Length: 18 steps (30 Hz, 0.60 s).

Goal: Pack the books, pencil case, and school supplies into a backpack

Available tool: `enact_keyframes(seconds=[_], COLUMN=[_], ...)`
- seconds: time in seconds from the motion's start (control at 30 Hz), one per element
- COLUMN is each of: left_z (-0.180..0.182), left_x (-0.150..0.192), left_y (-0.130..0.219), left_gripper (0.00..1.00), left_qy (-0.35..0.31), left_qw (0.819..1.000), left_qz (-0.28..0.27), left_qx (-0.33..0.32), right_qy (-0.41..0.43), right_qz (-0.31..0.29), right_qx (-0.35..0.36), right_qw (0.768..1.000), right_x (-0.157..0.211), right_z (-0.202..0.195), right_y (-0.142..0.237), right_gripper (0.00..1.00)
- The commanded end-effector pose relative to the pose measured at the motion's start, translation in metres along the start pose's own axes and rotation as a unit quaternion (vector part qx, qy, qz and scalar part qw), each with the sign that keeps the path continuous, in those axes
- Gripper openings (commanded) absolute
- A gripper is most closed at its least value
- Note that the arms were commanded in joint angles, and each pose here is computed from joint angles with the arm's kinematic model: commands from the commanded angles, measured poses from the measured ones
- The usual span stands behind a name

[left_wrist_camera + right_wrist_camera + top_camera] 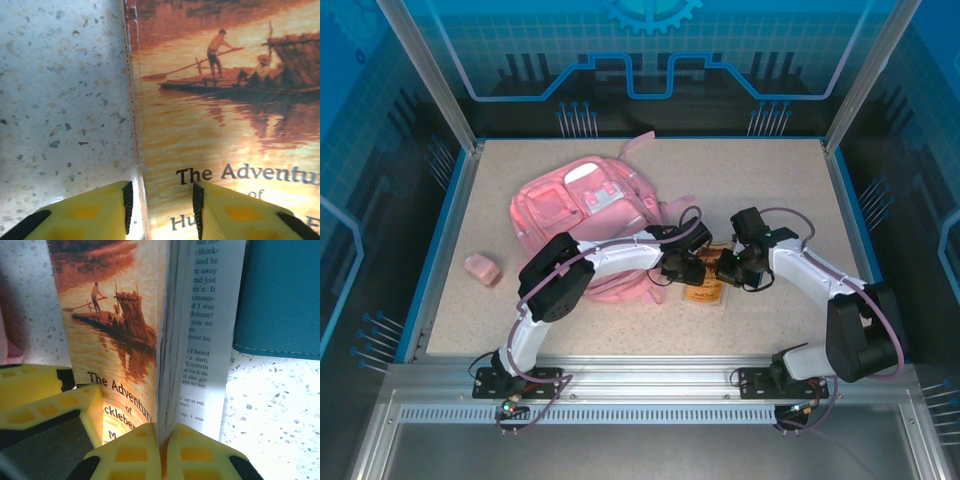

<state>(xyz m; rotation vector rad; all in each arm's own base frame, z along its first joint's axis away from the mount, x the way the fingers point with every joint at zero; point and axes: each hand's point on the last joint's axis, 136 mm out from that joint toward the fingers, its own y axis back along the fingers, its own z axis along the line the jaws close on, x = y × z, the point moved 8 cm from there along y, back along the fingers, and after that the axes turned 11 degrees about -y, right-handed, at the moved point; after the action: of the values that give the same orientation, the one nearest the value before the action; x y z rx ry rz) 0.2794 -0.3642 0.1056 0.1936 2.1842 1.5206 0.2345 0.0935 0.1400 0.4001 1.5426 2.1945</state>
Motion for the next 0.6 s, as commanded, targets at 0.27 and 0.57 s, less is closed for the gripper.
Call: enact_keyframes(seconds=[0.27, 0.57], left_z=[0.019, 0.062], left_x=[-0.037, -0.028], left_y=[0.145, 0.181], left_gripper=[0.87, 0.99], left_qy=[0.015, 0.074], left_qw=[0.983, 0.950], left_qz=[-0.147, -0.191], left_qx=[0.110, 0.235], right_qy=[0.102, 0.196], right_qz=[-0.065, -0.040], right_qx=[-0.197, -0.377], right_qw=[0.973, 0.904], right_x=[-0.005, 0.006], right_z=[0.021, 0.060], right_y=[0.077, 0.132], right_gripper=[0.00, 0.00])
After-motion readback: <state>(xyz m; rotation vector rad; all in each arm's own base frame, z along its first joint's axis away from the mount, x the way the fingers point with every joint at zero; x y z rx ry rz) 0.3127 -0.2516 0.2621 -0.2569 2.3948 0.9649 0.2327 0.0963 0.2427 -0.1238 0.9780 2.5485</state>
